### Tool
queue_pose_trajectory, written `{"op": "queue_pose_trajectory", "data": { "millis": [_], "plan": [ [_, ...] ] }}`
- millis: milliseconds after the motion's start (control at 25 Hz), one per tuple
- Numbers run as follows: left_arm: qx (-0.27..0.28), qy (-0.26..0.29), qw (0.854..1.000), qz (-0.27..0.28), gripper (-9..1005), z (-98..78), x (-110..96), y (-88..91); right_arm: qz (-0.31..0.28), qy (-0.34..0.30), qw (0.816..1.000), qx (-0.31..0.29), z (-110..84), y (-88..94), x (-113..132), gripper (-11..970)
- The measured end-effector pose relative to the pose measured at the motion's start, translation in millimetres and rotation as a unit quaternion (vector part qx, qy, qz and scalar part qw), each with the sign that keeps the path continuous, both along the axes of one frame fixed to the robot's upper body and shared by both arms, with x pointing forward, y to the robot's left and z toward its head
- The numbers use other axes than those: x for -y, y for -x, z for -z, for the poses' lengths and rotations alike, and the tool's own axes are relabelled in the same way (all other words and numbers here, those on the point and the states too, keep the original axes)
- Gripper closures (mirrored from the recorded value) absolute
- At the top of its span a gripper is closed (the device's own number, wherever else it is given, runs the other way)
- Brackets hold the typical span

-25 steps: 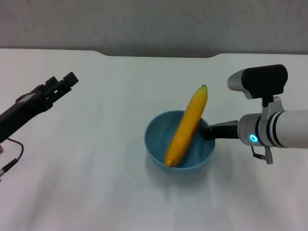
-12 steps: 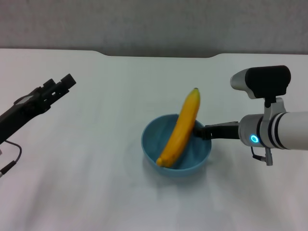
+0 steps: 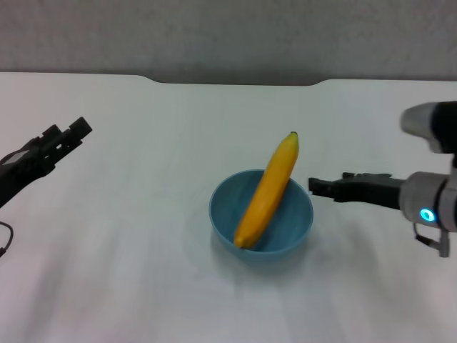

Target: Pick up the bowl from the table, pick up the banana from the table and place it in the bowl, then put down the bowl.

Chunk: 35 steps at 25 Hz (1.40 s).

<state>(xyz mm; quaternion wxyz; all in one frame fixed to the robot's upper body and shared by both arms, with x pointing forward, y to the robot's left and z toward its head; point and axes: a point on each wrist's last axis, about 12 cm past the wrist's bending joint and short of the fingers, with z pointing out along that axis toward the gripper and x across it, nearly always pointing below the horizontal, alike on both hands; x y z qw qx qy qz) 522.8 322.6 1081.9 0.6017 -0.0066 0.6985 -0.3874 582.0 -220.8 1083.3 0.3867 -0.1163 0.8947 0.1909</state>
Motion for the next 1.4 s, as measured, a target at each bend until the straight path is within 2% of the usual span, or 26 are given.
{"op": "queue_pose_trajectory", "data": {
  "millis": [160,360,400,600,840,960,1040,1080,1200,1240,1280,1400],
  "plan": [
    [-0.001,0.002,1.0,-0.009,102,1.3,-4,3.4,0.016,0.004,0.999,0.028,-11.0,12.4,16,187],
    [0.009,-0.009,1.0,-0.007,102,1.4,-5,5.0,0.038,-0.013,0.994,0.101,-34.8,20.4,27,189],
    [0.011,-0.013,1.0,-0.007,102,1.9,-5,5.5,0.039,-0.033,0.993,0.107,-28.7,20.7,27,189],
    [0.053,-0.063,0.997,-0.004,102,8.9,-2,12.4,0.029,-0.044,0.991,0.125,-20.0,22.5,26,191],
    [0.109,-0.067,0.99,-0.059,102,21.9,-12,31.4,0.09,-0.019,0.978,0.187,-20.4,30.1,30,193],
    [0.128,-0.069,0.986,-0.084,102,25.5,-14,36.0,0.112,-0.008,0.976,0.185,-13.1,28.8,35,194],
    [0.129,-0.068,0.985,-0.095,102,29.1,-15,37.7,0.161,-0.001,0.968,0.192,-8.5,33.5,43,195],
    [0.128,-0.071,0.984,-0.097,102,30.7,-14,37.9,0.161,-0.001,0.968,0.192,-8.5,33.5,43,196],
    [0.125,-0.094,0.982,-0.106,102,34.9,-16,39.5,0.201,0.048,0.952,0.226,-4.8,42.2,45,197],
    [0.126,-0.104,0.98,-0.11,102,36.1,-17,40.9,0.214,0.094,0.938,0.257,-2.1,47.4,44,197],
    [0.128,-0.112,0.979,-0.113,102,37.1,-18,42.3,0.214,0.094,0.938,0.257,-2.1,47.4,44,197],
    [0.129,-0.13,0.975,-0.122,102,39.5,-20,44.5,0.211,0.153,0.917,0.301,4.0,57.0,38,199]
  ]
}}
